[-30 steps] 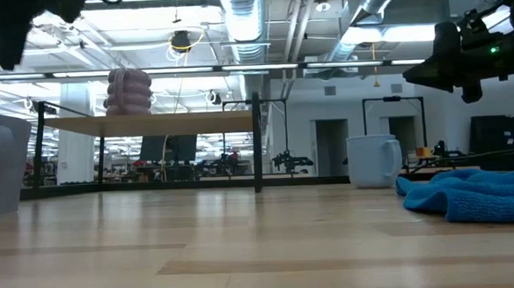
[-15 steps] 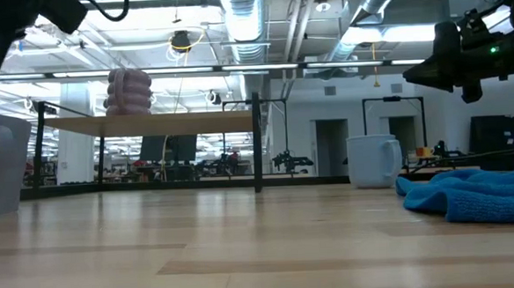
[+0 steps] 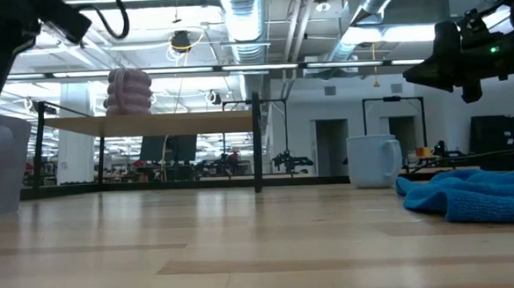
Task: Stack small to large cups/mugs on shelf
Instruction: Put the violet cup on the shelf
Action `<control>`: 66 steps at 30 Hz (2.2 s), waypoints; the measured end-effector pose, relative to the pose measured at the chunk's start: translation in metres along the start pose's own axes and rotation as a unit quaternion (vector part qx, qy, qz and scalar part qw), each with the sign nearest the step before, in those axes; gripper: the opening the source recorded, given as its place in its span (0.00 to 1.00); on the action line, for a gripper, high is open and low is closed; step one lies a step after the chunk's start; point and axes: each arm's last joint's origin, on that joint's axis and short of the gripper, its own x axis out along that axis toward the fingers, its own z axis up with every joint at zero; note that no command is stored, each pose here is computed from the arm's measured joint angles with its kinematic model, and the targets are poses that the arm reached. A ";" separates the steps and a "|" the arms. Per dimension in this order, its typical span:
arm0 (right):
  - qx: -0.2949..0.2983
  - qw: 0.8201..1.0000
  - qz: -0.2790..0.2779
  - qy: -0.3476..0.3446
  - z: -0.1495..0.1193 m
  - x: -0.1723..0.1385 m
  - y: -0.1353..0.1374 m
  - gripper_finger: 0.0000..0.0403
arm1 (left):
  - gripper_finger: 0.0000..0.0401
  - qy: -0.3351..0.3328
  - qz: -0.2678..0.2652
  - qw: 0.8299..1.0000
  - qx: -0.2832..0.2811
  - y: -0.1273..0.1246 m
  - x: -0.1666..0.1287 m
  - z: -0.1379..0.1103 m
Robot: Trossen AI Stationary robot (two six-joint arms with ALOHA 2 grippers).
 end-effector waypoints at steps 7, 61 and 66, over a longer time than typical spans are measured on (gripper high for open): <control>0.001 1.000 0.000 -0.001 0.000 0.000 0.000 0.23 | 0.38 0.033 -0.058 0.998 0.000 0.001 0.040 -0.007; 0.001 1.000 0.000 -0.001 0.000 0.000 0.000 0.23 | 0.06 0.033 -0.079 0.996 0.019 0.005 0.049 -0.009; 0.001 1.000 0.000 -0.002 0.000 0.000 0.000 0.23 | 0.03 0.038 -0.080 0.996 0.019 0.005 0.049 -0.009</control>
